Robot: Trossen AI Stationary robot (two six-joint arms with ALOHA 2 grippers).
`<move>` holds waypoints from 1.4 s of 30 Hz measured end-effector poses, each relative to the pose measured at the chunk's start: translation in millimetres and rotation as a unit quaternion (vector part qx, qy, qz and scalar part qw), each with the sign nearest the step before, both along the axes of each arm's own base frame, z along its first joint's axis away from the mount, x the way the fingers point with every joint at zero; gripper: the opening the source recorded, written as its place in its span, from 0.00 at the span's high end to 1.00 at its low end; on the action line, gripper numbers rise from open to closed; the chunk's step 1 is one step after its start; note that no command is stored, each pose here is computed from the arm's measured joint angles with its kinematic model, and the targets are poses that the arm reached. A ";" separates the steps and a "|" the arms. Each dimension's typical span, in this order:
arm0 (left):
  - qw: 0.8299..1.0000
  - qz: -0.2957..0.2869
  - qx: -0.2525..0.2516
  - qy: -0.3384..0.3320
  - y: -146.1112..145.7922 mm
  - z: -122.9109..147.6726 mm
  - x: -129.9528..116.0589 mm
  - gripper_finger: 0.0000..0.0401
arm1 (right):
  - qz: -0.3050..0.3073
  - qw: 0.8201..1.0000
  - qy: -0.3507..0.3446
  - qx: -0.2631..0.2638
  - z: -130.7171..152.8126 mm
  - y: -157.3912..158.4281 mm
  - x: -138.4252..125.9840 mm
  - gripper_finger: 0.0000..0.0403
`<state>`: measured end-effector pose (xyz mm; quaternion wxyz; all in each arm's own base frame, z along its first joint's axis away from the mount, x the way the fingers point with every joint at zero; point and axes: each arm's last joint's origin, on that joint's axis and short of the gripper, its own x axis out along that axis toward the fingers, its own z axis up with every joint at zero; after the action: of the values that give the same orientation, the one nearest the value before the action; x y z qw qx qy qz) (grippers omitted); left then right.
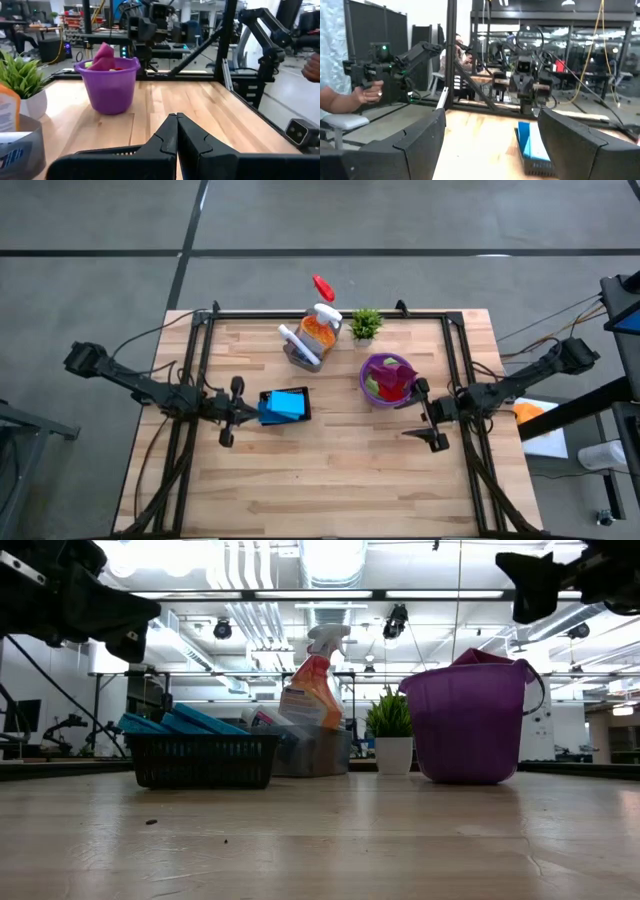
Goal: Pick & Place Kitchen Items
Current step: Return to Home Position
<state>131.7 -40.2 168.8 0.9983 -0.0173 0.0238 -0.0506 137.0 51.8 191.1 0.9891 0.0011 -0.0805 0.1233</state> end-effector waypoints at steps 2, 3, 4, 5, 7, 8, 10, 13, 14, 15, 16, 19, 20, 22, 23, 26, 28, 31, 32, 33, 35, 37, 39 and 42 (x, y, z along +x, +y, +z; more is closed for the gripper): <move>1.000 0.000 -0.003 0.005 0.3 2.9 -1.0 0.99 | 0.003 1.000 0.007 0.001 -0.9 0.1 -1.6 0.23; 1.000 -0.003 -0.001 0.010 0.6 4.3 -2.2 0.99 | 0.005 1.000 0.009 0.001 -1.0 0.2 -2.1 0.23; 1.000 -0.006 0.000 0.017 0.8 7.0 -3.2 0.99 | 0.006 1.000 0.009 0.001 -0.7 0.3 -2.6 0.23; 1.000 -0.010 -0.001 0.021 1.1 9.6 -4.9 0.99 | 0.007 1.000 0.007 0.002 -0.1 0.3 -3.1 0.23; 1.000 -0.018 -0.009 0.021 2.2 15.2 -9.1 0.99 | 0.007 1.000 0.003 0.003 0.7 0.2 -3.7 0.23; 0.999 -0.025 -0.012 0.015 2.6 17.2 -11.6 0.99 | 0.007 1.000 0.003 0.001 0.7 0.2 -4.0 0.23; 0.999 -0.038 -0.017 -0.002 3.6 20.1 -16.5 0.99 | 0.007 1.000 0.006 -0.003 0.2 0.0 -4.4 0.23; 0.999 -0.042 -0.019 -0.018 5.4 14.9 -22.0 0.99 | 0.013 1.000 0.019 -0.015 -2.3 -0.1 -5.6 0.23; 0.999 -0.042 -0.018 -0.019 5.9 11.2 -23.4 0.99 | 0.019 0.999 0.023 -0.018 -3.0 0.0 -6.3 0.23; 0.999 -0.043 -0.018 -0.021 6.3 8.2 -24.7 0.99 | 0.025 0.999 0.027 -0.020 -3.5 0.0 -7.0 0.23; 0.999 -0.044 -0.019 -0.023 6.6 5.3 -25.8 0.99 | 0.033 0.999 0.030 -0.023 -4.0 0.1 -7.9 0.23; 0.998 -0.047 -0.024 -0.025 7.5 -0.9 -28.6 0.99 | 0.049 0.998 0.034 -0.029 -4.5 -0.2 -11.0 0.23; 0.998 -0.048 -0.023 -0.020 7.8 -1.6 -29.6 0.99 | 0.050 0.998 0.034 -0.029 -4.0 -0.5 -12.2 0.23; 0.999 -0.048 -0.019 -0.008 8.3 -4.4 -31.1 0.99 | 0.051 0.998 0.032 -0.028 -3.1 -1.6 -14.7 0.23; 0.999 -0.048 -0.019 -0.008 8.6 -4.5 -31.9 0.99 | 0.051 0.998 0.034 -0.029 -3.2 -2.1 -16.1 0.23; 0.999 -0.047 -0.022 -0.018 9.5 -3.2 -34.1 0.99 | 0.062 0.997 0.037 -0.034 -4.5 -3.6 -21.3 0.23; 0.999 -0.045 -0.022 -0.019 10.1 -3.5 -35.6 0.99 | 0.074 0.996 0.020 -0.039 -6.1 -4.6 -25.6 0.23; 0.998 -0.044 -0.024 -0.030 10.9 -1.9 -37.6 0.99 | 0.083 0.996 0.002 -0.044 -10.6 -6.6 -32.0 0.23; 0.998 -0.044 -0.025 -0.034 11.1 -1.3 -38.1 0.99 | 0.083 0.996 0.005 -0.044 -11.0 -7.2 -33.5 0.23; 0.998 -0.044 -0.026 -0.037 11.2 -0.8 -38.4 0.99 | 0.083 0.996 0.006 -0.043 -11.3 -7.9 -35.0 0.23; 0.998 -0.044 -0.025 -0.038 11.3 -0.7 -38.6 0.99 | 0.083 0.996 0.005 -0.042 -11.5 -9.2 -38.1 0.23; 0.998 -0.044 -0.024 -0.038 11.3 -0.8 -38.6 0.99 | 0.083 0.996 0.006 -0.042 -12.2 -10.4 -41.0 0.23; 0.998 -0.046 -0.021 -0.031 11.4 0.0 -39.0 0.99 | 0.084 0.995 0.017 -0.045 -15.0 -11.7 -43.8 0.23; 0.999 -0.043 -0.015 -0.016 11.9 1.6 -40.2 0.99 | 0.081 0.995 0.036 -0.048 -20.0 -13.6 -47.8 0.23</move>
<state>91.5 -28.3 170.4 0.9950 -0.0307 0.0079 -0.0943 89.2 38.2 171.1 0.9769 -0.0359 -0.0387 0.2069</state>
